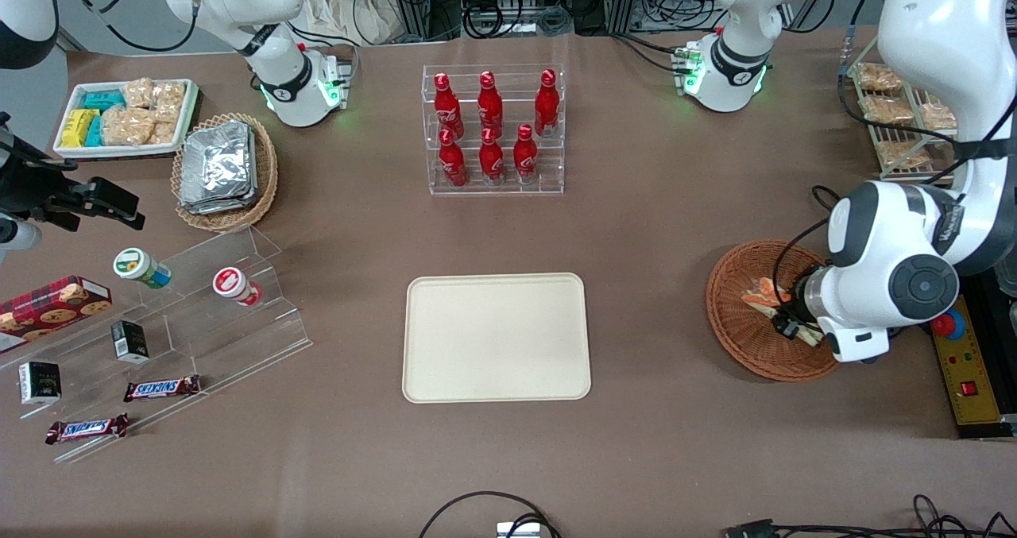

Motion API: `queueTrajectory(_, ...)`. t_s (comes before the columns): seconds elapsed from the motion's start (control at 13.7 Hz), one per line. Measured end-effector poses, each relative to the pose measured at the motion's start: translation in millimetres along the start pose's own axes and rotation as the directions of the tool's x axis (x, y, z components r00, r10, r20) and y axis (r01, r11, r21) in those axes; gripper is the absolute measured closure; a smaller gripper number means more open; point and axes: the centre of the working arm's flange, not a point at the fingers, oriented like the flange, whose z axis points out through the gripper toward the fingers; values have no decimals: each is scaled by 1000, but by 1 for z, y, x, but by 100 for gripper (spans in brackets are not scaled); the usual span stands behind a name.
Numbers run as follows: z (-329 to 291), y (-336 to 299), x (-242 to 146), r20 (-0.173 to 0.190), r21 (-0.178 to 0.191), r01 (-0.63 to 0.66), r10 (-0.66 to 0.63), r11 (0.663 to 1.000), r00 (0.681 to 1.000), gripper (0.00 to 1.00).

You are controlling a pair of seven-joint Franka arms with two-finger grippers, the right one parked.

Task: Place sandwich from basket to tray
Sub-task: 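Lift the sandwich and carry it with the left gripper toward the cream tray, then lower the sandwich onto the cream tray and open the left gripper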

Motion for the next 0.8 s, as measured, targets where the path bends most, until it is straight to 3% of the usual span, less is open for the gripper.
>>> queueTrajectory(0.22, -61, 33, -70, -5, -107, -108, 108, 988, 994, 81)
queueTrajectory(0.37, -77, 50, -130, -22, -134, -239, 238, 962, 971, 81)
queueTrajectory(0.44, -75, 60, -161, -52, -123, -365, 362, 923, 931, 81)
queueTrajectory(0.59, -58, 84, -216, -95, -96, -635, 628, 767, 772, 81)
queueTrajectory(0.66, -41, 99, -239, -89, -91, -719, 713, 689, 695, 81)
queueTrajectory(0.8, 4, 126, -275, -65, -82, -797, 795, 599, 604, 81)
